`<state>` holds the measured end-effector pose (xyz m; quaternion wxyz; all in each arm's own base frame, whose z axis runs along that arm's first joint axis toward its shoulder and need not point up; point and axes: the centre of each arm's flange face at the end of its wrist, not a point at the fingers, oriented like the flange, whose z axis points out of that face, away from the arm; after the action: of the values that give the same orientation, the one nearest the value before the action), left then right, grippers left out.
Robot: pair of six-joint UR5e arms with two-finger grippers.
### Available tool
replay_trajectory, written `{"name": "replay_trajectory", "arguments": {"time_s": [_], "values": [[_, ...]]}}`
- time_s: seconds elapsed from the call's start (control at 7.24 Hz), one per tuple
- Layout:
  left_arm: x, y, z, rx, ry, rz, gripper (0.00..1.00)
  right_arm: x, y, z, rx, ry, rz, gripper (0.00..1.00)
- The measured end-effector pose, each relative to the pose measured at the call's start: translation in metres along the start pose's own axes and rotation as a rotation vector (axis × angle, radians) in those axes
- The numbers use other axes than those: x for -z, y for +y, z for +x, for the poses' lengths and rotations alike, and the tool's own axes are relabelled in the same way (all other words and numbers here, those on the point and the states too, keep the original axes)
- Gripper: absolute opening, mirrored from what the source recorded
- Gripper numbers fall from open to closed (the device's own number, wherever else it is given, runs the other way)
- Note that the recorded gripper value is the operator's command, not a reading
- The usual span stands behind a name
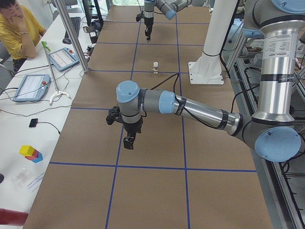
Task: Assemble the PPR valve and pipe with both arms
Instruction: 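Carry the chrome fitting with the right gripper above the white valve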
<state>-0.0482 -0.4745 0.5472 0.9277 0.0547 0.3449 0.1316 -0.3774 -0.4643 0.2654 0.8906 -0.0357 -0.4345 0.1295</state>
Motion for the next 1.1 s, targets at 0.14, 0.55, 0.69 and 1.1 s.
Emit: {"name": "replay_trajectory", "arguments": {"time_s": [0.14, 0.55, 0.69, 1.1], "values": [[-0.002, 0.003, -0.003, 0.004, 0.007, -0.003, 1.0, 0.0, 0.016, -0.03, -0.023, -0.017, -0.01, 0.0], [-0.006, 0.006, -0.006, 0.009, 0.012, -0.01, 1.0, 0.003, 0.069, -0.118, -0.076, 0.058, 0.003, 0.0], [-0.006, 0.006, -0.006, 0.01, 0.012, -0.011, 1.0, 0.002, 0.083, -0.143, -0.091, 0.078, 0.008, 0.0], [-0.007, 0.006, -0.006, 0.009, 0.013, -0.011, 1.0, -0.023, 0.099, -0.214, -0.123, 0.13, 0.022, 0.0]]}}
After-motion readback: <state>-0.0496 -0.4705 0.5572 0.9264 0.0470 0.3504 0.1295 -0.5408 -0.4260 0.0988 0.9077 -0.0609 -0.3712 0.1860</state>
